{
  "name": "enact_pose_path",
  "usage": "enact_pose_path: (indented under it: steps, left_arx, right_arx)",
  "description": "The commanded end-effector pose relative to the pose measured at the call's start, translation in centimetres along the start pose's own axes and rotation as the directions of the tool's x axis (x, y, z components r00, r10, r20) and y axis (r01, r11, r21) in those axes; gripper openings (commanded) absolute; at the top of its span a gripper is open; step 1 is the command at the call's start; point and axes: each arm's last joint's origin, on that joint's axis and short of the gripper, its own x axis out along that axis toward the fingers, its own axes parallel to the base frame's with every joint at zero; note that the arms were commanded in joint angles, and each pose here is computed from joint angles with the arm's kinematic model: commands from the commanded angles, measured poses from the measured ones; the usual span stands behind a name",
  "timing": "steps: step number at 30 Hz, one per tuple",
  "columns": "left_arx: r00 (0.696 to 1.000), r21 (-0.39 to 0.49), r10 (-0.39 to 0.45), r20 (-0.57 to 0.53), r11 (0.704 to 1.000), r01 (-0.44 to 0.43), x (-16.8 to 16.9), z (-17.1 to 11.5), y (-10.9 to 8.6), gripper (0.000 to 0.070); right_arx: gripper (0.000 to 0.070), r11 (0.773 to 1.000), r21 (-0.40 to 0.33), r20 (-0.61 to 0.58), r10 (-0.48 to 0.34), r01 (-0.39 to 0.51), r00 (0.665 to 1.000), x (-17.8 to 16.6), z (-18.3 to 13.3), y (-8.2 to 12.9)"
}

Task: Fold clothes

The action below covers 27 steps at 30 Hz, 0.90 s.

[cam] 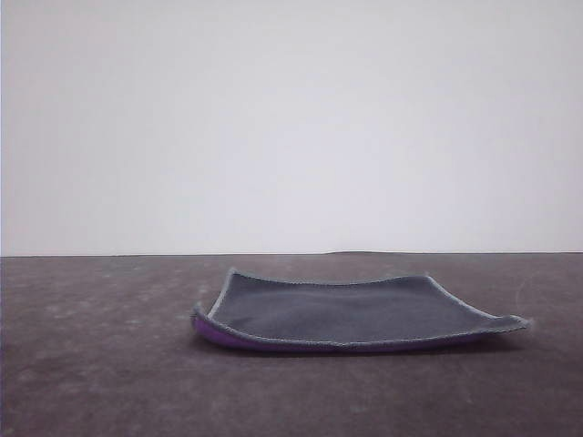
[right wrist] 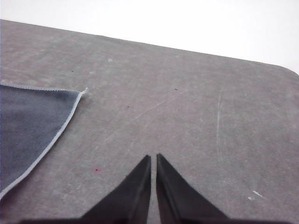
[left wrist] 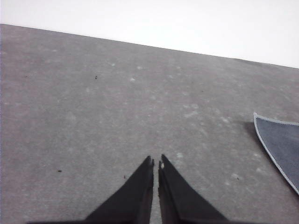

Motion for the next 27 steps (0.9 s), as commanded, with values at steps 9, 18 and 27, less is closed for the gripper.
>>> enact_pose_path:
  steps: [9, 18, 27]
  left_arx:
    - [1.000, -0.003, 0.005, -0.025, 1.000, -0.005, 0.19, -0.70, 0.12, 0.0004]
    - [1.000, -0.003, 0.005, -0.026, 1.000, -0.005, 0.19, -0.70, 0.12, 0.0004]
    - [1.000, -0.004, 0.004, -0.024, 1.000, -0.004, 0.19, -0.67, 0.12, 0.0004]
  right_arx:
    - [0.0017, 1.000, 0.009, 0.008, -0.003, 0.003, 1.000, 0.04, -0.05, -0.01]
    - [0.0017, 1.000, 0.027, 0.008, 0.007, -0.007, 1.000, 0.03, -0.05, 0.02]
    - [0.0016, 0.988, 0.152, 0.010, 0.006, -0.008, 1.000, 0.03, -0.01, 0.02]
